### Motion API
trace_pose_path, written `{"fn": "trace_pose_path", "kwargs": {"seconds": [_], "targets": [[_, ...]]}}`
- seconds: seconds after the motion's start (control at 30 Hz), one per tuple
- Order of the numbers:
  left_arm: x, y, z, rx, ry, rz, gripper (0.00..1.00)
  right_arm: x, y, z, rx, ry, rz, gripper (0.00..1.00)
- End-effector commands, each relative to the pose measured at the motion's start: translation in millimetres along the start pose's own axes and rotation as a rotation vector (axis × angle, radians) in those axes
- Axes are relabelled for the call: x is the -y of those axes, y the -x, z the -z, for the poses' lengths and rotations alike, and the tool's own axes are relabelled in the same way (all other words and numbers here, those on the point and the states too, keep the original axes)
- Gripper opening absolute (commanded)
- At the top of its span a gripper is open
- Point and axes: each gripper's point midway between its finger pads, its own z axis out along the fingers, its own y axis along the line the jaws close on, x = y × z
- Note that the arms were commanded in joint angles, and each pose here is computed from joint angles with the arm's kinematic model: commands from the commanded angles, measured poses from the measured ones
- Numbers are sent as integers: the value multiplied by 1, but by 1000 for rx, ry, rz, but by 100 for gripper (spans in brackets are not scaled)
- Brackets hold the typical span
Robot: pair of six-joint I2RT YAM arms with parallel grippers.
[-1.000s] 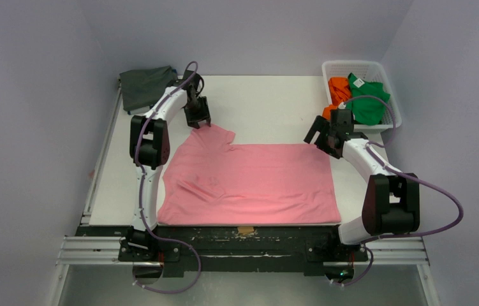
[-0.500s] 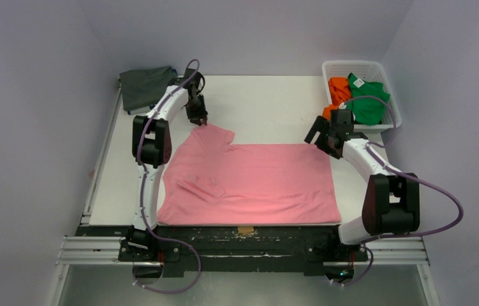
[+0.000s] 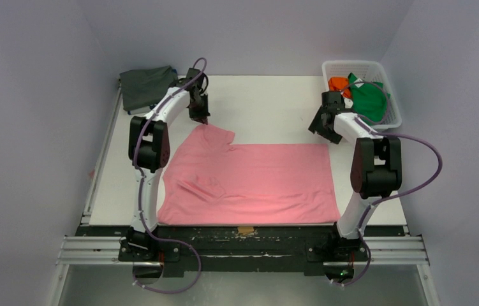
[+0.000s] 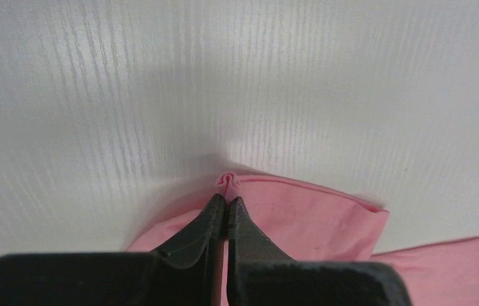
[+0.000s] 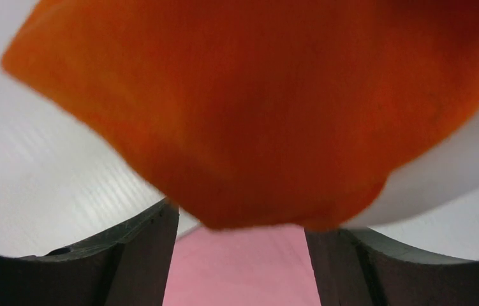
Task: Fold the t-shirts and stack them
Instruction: Grab the side of the flattened tshirt furthest away from the robot with both arms, then fold the other side of the tshirt into a rectangle
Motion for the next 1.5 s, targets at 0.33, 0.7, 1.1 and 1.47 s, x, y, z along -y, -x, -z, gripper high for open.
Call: {"fn": "trace_pose_path", "kwargs": {"seconds": [0.33,0.7,1.1,1.47], "targets": [[28,22,63,190,-132,-74,0,21,-18,-23,-36,-148,11,51],[32,7,69,186,-163,-84,0,28,-36,-18,-34,-146,23,28],[44,4,88,237,-223,-150,0,1,-7,2,88,-66,62,0],[49,-50,118,245,-283,-217,0,-1,-33,38,89,-11,113,0]]}}
